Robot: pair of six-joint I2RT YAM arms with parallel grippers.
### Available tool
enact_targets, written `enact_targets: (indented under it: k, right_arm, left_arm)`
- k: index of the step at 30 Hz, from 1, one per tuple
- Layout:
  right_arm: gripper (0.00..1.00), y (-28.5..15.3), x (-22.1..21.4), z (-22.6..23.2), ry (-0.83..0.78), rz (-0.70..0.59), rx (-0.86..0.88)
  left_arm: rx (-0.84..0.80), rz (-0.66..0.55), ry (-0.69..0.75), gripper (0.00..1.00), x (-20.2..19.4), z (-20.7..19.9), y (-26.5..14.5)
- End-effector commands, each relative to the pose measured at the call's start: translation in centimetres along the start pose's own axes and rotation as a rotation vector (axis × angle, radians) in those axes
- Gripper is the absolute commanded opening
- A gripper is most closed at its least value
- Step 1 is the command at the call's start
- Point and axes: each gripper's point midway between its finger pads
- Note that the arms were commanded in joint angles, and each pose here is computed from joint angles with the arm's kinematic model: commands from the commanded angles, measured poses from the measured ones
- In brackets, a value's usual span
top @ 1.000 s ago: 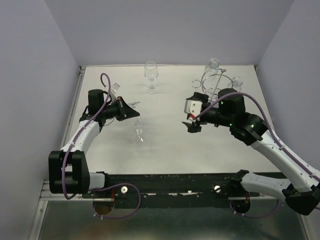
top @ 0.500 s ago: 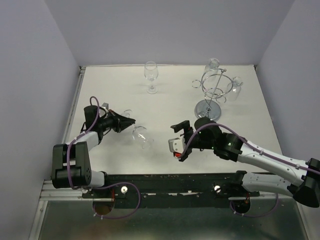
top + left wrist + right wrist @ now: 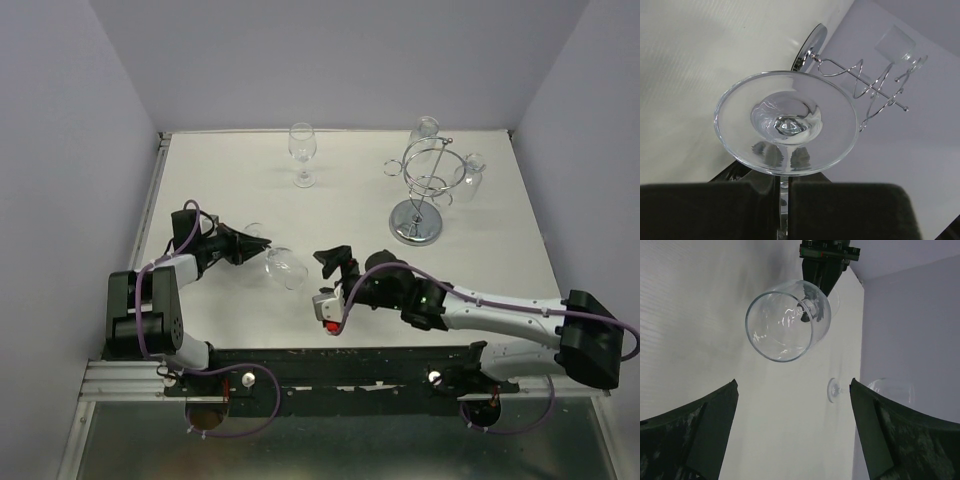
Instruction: Take the wine glass off the wine glass rack
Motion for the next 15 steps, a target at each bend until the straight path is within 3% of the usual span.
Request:
enact_targets:
  k: [1, 15]
  right_arm:
    - [1.00, 1.4, 0.4, -2.8, -0.047, -0.007, -0.090]
    - [1.00, 6.5, 0.8, -2.4, -0.184, -0.029, -0.070]
  left_arm:
    - [0.014, 0.026, -0.084, 0.00, -0.3, -0.1, -0.4]
    - [0.065, -0.034, -0.236, 0.00, 1.6, 1.7, -0.9]
Point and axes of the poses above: each gripper's point midway between its finger pads, its own y axis out along the fingers, its own z axis along the line the jaws close on, x = y × z, and after that the axes turned 13 degrees about -y, right-handed
